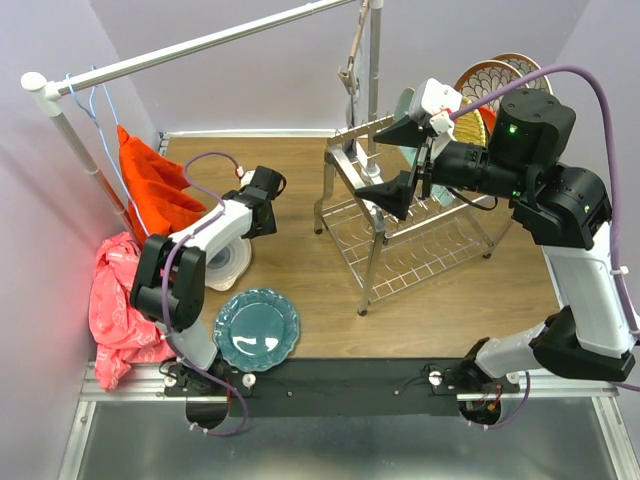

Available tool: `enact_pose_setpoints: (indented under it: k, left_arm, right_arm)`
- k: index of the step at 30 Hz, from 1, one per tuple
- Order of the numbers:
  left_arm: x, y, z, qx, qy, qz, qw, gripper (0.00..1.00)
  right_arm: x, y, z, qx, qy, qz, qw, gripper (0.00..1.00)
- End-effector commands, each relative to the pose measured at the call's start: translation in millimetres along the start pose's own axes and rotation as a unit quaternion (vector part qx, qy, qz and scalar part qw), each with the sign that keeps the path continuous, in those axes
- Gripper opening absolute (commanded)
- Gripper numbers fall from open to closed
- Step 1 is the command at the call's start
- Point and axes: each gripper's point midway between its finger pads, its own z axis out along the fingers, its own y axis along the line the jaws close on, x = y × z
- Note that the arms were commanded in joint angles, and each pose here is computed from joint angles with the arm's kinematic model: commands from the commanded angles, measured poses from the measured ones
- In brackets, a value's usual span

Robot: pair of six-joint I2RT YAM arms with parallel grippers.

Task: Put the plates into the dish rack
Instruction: Grab a plate with the left arm

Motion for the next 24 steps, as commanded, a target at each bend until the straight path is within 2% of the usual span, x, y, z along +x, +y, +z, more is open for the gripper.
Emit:
enact_pose_setpoints:
  k: [1,6,15,18,19,22,24]
  left_arm:
    - [0,16,11,-0.058,0.005,-0.018,0.998,0.5]
    - [13,29,23,-0.092,0.024,-0.023,0.995,0.5]
    - [29,35,40,-0.084,0.045,-0.044,0.994,0.49]
    - [30,34,44,-0.083,0.05,-0.043,0.994,0.31]
    - [30,33,45,-0.079,0.053,-0.043,0.995,0.19]
    - [28,34,47,-0.077,0.053,-0.041,0.995,0.07]
    - [23,33,44,-0.073,0.046,-0.038,0.995,0.03]
  right_arm:
    - [5,-5,-8,0.022,0.01,-0.006,1.0,0.99]
    - [7,-7,-9,0.029,0.015,-0.012,0.999,1.0]
    - [11,-9,-9,0.034,0.021,-0.015,0.999,1.0]
    - [11,-10,-10,0.036,0.02,-0.015,0.999,1.0]
    - [11,-10,-10,0.038,0.021,-0.015,0.999,1.0]
    - [11,-11,-11,0.042,0.021,-0.016,0.999,1.0]
    - [10,-12,-12,0.044,0.021,-0.017,0.999,1.0]
